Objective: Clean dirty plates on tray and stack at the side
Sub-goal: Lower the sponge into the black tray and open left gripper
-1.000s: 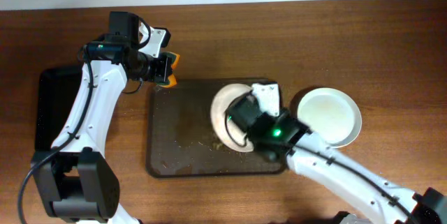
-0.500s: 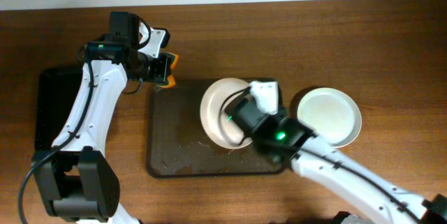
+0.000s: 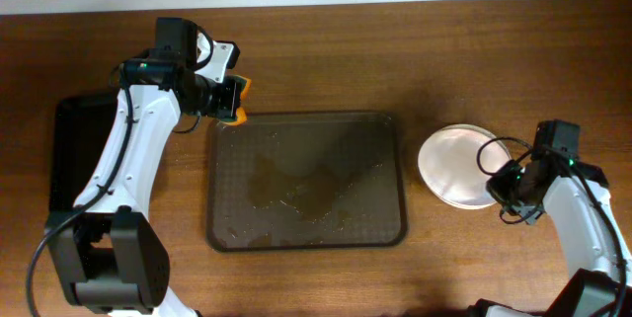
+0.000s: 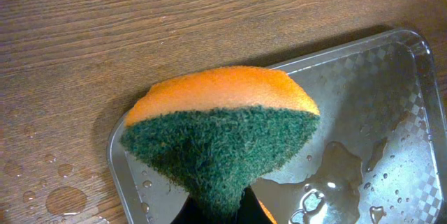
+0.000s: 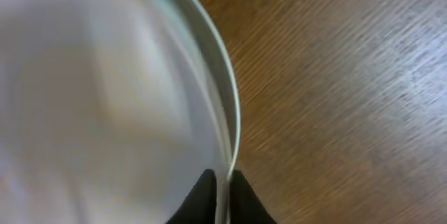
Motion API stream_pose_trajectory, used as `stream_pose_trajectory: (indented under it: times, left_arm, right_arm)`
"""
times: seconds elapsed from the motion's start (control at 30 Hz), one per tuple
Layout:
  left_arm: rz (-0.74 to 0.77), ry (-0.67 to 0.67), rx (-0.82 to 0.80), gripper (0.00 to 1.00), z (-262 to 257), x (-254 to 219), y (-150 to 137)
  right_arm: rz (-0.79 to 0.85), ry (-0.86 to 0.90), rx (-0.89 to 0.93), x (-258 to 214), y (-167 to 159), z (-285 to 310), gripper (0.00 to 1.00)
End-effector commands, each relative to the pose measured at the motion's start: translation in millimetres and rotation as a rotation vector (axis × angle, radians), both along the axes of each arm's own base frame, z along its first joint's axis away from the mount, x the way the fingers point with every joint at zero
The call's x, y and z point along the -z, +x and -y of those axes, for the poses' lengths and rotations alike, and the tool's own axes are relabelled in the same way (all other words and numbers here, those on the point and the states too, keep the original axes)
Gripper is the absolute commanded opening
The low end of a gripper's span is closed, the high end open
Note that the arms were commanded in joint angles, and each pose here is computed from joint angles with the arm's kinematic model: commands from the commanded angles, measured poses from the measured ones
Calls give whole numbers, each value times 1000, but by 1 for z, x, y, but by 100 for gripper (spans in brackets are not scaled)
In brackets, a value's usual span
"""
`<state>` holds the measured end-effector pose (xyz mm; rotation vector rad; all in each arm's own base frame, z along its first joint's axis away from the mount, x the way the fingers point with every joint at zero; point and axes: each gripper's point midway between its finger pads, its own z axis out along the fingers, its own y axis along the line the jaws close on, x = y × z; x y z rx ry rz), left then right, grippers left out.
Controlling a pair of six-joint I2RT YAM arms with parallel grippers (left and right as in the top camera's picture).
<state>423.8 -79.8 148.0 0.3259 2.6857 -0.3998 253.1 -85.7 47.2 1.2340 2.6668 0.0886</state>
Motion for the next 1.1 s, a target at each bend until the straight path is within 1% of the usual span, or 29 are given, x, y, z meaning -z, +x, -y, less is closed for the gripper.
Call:
stream_pose_trajectory:
  times: [0.0,0.03,0.07,0.1,0.17,0.23,0.27,0.3,0.37,0.43,0.47,0.5,0.6,0.63,0.67,0.7,0.8,0.83,0.9,1.0,1.07]
  left_arm:
    - [-9,64,-26,0,-13,8,1]
    - [-12,66,-34,0,-17,8,1]
    - [-21,79,-62,0,-29,8,0]
    - [-29,107,-102,0,-46,6,-1]
    - [-75,203,-218,0,-98,1,-11]
    - [-155,317,-334,0,-151,6,-33]
    - [-177,344,-371,0,-167,7,-40]
    - [-190,358,-436,0,-193,10,-46]
    - [-208,351,-503,0,-220,27,-51]
    - [-233,347,-538,0,-235,50,-55]
    - [-255,344,-550,6,-241,61,-58]
    - [-269,341,-558,10,-245,68,-59]
    - [-321,332,-581,14,-259,95,-62]
    - [-334,330,-579,21,-259,103,-62]
    - [-343,329,-576,69,-259,109,-61]
    - [-339,328,-577,100,-259,110,-59]
    - [-275,269,-550,100,-250,108,-41]
    - [-249,272,-534,100,-246,107,-33]
    - [-194,282,-439,98,-230,105,-17]
    - [-144,298,-377,95,-213,102,-1]
    - [-135,299,-363,95,-207,102,3]
  right_arm:
    - [35,11,-17,-1,7,-2,49]
    - [84,76,-49,-8,18,-13,62]
    - [141,134,-130,-20,30,-26,64]
    - [205,182,-223,-39,43,-38,63]
    - [249,175,-312,-66,60,-54,62]
    - [265,173,-401,-72,68,-79,62]
    - [256,142,-454,-70,69,-91,62]
    - [242,103,-502,-68,69,-103,64]
    - [223,62,-580,-66,67,-123,65]
    - [222,62,-621,-66,66,-136,65]
    - [222,64,-636,-66,65,-141,65]
    - [221,64,-642,-66,64,-142,66]
    - [218,66,-643,-66,64,-143,66]
    - [218,65,-642,-66,64,-142,66]
    - [218,61,-654,-66,63,-142,66]
    - [219,60,-660,-66,63,-142,66]
    - [220,59,-660,-66,64,-142,66]
    - [220,59,-660,-66,64,-142,66]
    - [220,59,-660,-66,64,-142,67]
    - [219,60,-660,-66,64,-142,67]
    - [219,60,-660,-66,64,-142,67]
